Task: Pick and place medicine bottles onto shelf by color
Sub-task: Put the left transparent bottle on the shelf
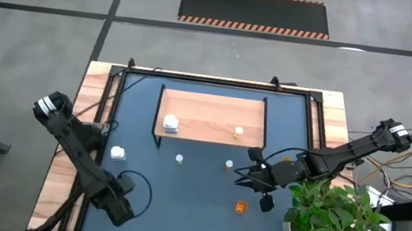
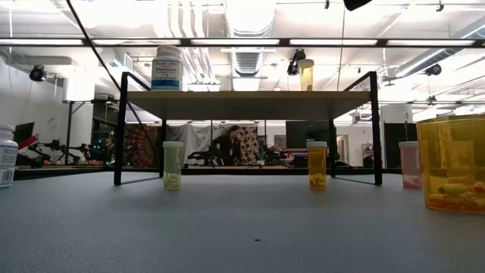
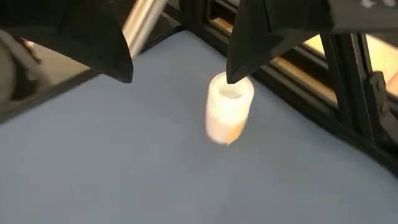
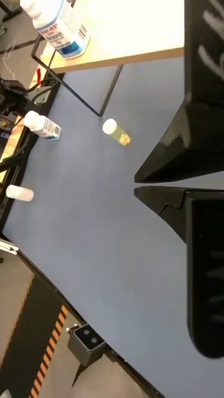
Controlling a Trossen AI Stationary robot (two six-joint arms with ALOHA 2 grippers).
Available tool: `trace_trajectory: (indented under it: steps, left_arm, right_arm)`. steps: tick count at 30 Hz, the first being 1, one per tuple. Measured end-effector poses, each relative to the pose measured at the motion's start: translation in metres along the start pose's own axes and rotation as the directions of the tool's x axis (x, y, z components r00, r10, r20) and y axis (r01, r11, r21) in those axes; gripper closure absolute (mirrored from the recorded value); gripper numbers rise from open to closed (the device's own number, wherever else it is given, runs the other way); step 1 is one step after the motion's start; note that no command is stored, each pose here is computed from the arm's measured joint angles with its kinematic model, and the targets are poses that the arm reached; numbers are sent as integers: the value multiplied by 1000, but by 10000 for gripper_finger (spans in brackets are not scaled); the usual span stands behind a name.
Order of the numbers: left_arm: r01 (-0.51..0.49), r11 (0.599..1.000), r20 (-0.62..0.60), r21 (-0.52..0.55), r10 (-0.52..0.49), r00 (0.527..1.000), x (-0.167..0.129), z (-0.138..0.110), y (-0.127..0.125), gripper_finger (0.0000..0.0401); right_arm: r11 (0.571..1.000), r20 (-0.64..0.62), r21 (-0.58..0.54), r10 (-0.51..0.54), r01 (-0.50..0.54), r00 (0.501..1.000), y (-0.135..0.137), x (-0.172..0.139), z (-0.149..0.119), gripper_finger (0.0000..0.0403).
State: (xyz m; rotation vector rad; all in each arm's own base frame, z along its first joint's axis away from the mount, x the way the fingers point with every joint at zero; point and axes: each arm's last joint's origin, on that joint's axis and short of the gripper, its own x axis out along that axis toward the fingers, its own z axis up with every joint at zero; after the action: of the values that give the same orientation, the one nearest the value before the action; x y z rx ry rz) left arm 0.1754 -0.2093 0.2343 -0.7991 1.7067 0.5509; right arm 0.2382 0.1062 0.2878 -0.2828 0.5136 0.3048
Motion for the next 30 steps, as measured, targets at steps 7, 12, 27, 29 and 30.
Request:
trace_trajectory:
  steps: [7, 12, 27, 29, 30]
  left_arm:
    - [-110, 994, 2, -20, 110, 994, 18, -1, -2, 159]
    - [-136, 990, 15, -27, 136, 991, 24, 0, 0, 159]
    - [-158, 987, 40, -41, 160, 986, 40, -11, 7, 159]
    - [-151, 988, 40, -39, 152, 988, 40, -10, 7, 165]
    - [-151, 988, 40, -39, 153, 987, 40, -10, 7, 171]
  right_arm:
    - [1000, -8, 6, 1, -1, 1000, 0, 0, -1, 390]
    - [1000, -11, 9, 1, -1, 1000, 0, 0, -1, 390]
    - [999, -15, 34, 1, -1, 1000, 0, 0, -1, 390]
    - [999, -15, 35, 2, -1, 1000, 0, 0, -1, 390]
    - [999, -15, 36, 1, -1, 1000, 0, 0, -1, 390]
